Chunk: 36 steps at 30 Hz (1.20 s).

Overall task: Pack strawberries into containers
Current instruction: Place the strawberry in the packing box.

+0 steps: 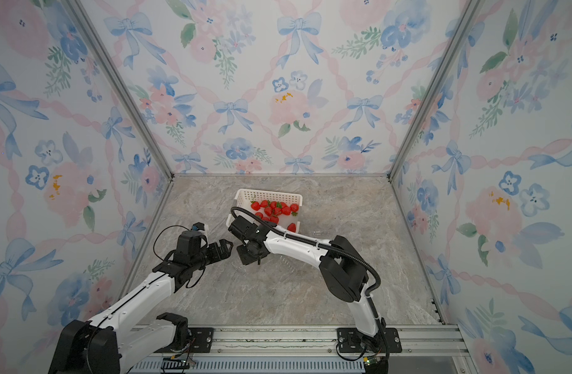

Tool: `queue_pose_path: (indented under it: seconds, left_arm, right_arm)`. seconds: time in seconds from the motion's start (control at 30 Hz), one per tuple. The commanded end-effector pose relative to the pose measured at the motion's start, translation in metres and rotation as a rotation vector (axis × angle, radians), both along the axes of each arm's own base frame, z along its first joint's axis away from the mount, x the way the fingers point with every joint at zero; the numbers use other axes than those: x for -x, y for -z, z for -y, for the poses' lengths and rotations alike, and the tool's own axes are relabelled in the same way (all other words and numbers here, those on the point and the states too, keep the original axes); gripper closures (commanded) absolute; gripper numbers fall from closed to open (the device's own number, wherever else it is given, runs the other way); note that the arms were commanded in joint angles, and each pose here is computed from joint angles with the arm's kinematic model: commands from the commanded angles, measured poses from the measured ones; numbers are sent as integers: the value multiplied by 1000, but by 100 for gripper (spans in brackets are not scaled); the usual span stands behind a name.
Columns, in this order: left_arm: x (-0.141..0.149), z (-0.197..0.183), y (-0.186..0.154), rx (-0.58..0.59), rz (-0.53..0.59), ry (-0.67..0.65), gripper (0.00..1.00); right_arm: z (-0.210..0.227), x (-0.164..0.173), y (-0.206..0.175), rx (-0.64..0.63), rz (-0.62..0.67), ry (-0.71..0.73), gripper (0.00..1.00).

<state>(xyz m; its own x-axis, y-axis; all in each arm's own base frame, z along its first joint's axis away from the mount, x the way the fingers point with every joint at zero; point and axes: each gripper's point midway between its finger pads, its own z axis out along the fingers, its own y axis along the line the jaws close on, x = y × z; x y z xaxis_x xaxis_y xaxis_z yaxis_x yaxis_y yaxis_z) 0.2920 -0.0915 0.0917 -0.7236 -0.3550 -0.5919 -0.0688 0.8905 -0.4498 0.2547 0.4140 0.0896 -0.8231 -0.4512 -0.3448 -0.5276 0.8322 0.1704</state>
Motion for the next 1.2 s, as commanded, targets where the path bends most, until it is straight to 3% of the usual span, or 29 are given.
queue_pose_path:
  seconds: [0.0, 0.33, 0.57, 0.73, 0.97, 1.17]
  left_arm:
    - [3, -3, 2, 8, -4, -17, 2]
    - [5, -3, -1, 20, 8, -23, 2]
    - [7, -3, 1, 23, 3, -22, 2]
    - [7, -3, 0, 25, 8, -24, 2]
    - [5, -1, -10, 43, 33, -19, 3]
    - [0, 11, -31, 61, 82, 12, 3]
  right_arm:
    - [-2, 8, 19, 28, -35, -5, 69]
    - [0, 13, 45, 68, -76, -9, 64]
    - [3, 14, 50, 79, -84, -4, 39]
    - [3, 14, 47, 78, -78, -11, 30]
    - [7, 3, 5, 46, 9, -17, 28]
    - [19, -15, -50, -56, 84, 21, 27]
